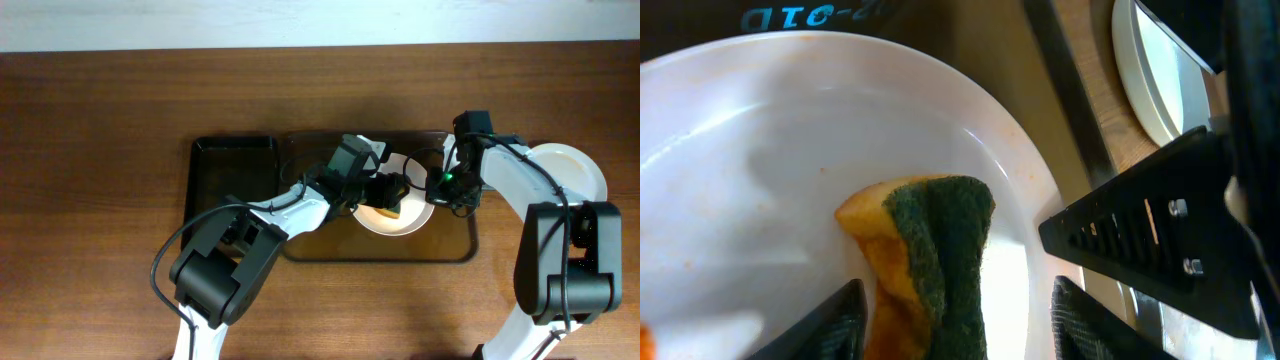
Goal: Clean dirty plates on tray and stack at the side
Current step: 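Scrub the plate surface with the sponge in left gripper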
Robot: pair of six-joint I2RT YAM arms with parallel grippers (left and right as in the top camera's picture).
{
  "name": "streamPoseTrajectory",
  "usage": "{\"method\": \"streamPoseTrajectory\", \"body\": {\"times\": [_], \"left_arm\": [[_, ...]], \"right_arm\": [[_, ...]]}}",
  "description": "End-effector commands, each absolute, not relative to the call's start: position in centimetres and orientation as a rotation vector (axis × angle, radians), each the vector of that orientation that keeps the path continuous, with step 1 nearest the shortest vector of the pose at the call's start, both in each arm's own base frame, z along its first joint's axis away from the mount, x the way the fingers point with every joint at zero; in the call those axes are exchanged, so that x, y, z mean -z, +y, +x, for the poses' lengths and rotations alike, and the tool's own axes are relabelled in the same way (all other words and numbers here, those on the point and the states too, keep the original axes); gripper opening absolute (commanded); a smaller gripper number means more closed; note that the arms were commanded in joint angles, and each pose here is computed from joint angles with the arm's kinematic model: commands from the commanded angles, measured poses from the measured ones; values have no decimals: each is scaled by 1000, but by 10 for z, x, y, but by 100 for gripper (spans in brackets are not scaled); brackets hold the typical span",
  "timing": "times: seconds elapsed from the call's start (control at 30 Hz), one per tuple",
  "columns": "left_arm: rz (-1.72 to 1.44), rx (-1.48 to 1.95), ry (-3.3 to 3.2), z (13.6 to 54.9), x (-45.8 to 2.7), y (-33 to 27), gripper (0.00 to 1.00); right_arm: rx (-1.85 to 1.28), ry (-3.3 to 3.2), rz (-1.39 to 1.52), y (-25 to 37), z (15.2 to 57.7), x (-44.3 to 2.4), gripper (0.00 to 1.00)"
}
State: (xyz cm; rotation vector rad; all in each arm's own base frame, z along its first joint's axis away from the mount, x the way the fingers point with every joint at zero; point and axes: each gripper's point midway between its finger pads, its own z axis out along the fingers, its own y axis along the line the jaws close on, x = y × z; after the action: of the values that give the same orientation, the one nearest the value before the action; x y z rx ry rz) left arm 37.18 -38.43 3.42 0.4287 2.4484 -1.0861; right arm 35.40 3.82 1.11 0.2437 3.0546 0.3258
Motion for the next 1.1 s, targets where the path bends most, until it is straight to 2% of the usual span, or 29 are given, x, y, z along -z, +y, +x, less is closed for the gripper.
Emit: {"method": "streamPoseTrajectory", "body": {"times": [0.0,0.1,0.13,0.17,0.2,0.37,0.63,0.8,0.93,1.07], "left_arm": [[483,1075,2442,370,-33,-387,53],[600,852,2472,356,-12,-385,53],[637,752,2472,351,-5,-385,46],[629,684,2471,352,-2,-384,27],[619,629,2462,353,-1,-383,0],[760,495,2426,358,5,-369,0],[686,376,2463,378,11,-337,0],[908,178,2362,389,12,-321,0],[898,31,2334,400,10,-306,0],[879,51,2283,409,1,-314,0]], "right_arm": [[-333,3081,236,41,347,-5,6],[-333,3081,236,41,347,-5,6],[-333,3081,236,41,347,-5,6],[-333,3081,236,41,347,-5,6],[-333,3082,236,41,347,-5,6],[-332,3084,237,41,347,-5,4],[-309,3096,242,38,342,-1,4],[-309,3096,241,38,342,-1,4],[-309,3096,241,38,342,-1,4],[-309,3096,241,38,342,-1,4]]}}
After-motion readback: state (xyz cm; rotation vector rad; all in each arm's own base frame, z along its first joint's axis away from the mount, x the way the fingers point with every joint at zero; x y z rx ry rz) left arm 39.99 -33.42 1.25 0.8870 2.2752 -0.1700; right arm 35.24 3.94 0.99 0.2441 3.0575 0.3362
